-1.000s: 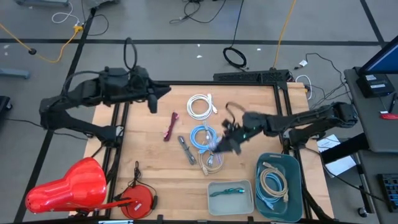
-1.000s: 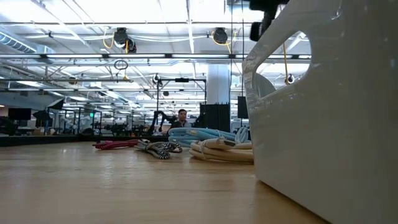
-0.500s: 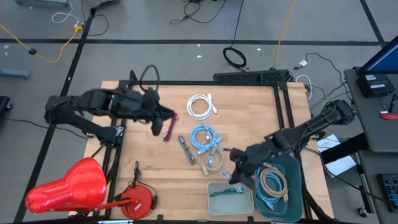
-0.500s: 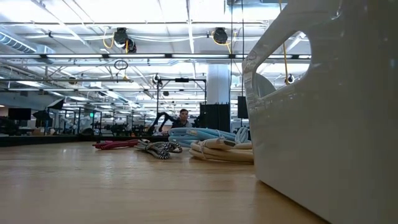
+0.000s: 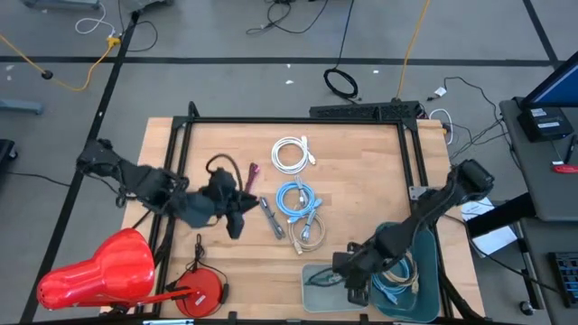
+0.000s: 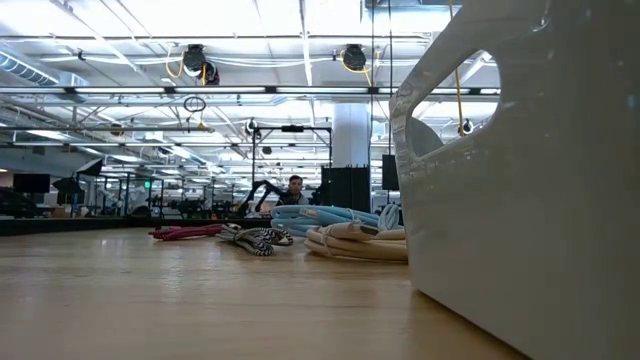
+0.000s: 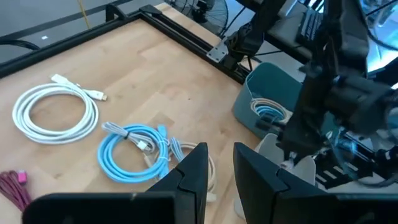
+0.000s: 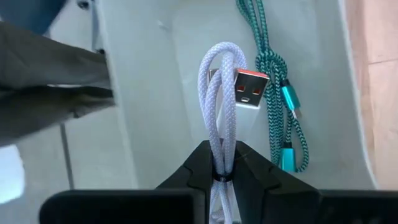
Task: Pick & Place USB Port
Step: Put the gray and white USB cable into the gray bin, then put the white HDMI cable into the blue bin
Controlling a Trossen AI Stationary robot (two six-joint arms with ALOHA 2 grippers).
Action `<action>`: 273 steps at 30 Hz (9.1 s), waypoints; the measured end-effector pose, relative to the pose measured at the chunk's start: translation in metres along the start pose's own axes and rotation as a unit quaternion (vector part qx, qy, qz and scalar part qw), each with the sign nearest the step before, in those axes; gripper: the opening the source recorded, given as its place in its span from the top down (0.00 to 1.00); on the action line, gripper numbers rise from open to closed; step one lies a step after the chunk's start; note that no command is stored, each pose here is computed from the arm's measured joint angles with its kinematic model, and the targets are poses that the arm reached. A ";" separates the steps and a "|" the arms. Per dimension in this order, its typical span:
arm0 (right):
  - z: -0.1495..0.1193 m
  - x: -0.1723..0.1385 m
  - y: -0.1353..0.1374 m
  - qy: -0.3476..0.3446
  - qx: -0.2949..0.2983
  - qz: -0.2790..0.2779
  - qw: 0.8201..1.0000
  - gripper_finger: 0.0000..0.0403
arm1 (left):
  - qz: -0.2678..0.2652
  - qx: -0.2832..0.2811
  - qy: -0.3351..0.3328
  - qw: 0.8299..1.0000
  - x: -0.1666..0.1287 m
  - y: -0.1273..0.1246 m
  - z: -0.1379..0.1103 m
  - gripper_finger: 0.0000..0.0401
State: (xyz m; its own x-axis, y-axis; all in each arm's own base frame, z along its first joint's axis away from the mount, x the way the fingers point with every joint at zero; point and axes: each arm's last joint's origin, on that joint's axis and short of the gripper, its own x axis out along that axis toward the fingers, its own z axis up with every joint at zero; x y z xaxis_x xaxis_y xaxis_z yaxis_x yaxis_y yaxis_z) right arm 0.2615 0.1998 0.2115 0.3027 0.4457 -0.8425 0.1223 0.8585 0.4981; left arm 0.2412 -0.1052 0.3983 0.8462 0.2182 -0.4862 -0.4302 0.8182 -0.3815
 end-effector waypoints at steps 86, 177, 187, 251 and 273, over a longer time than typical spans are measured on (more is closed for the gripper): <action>0.064 -0.218 -0.083 -0.466 0.066 -0.151 0.869 0.59 | 0.224 -0.219 0.269 0.911 0.249 0.291 0.034 0.20; 0.038 -0.238 -0.082 -0.440 -0.006 -0.165 0.883 0.59 | 0.335 -0.223 0.373 0.836 0.301 0.300 0.000 0.90; 0.038 -0.238 -0.083 -0.446 0.020 -0.155 0.881 0.59 | 0.329 -0.191 0.362 0.851 0.280 0.288 0.017 0.90; 0.090 -0.121 -0.129 -0.607 0.193 0.129 0.760 0.74 | 0.140 -0.023 0.180 0.973 0.134 0.100 0.071 0.91; 0.040 -0.149 -0.059 -0.400 0.149 0.421 0.800 0.92 | 0.211 0.000 0.033 0.977 0.022 0.106 0.096 0.64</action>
State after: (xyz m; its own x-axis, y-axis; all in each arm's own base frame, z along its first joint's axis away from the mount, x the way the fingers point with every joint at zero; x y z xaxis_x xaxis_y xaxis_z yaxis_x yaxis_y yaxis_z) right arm 0.2469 0.0724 0.3161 0.8903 0.4262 0.1601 -0.2597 0.1865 0.9475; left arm 0.2443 0.0376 0.4226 0.5714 0.5009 -0.6501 -0.7362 0.6629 -0.1363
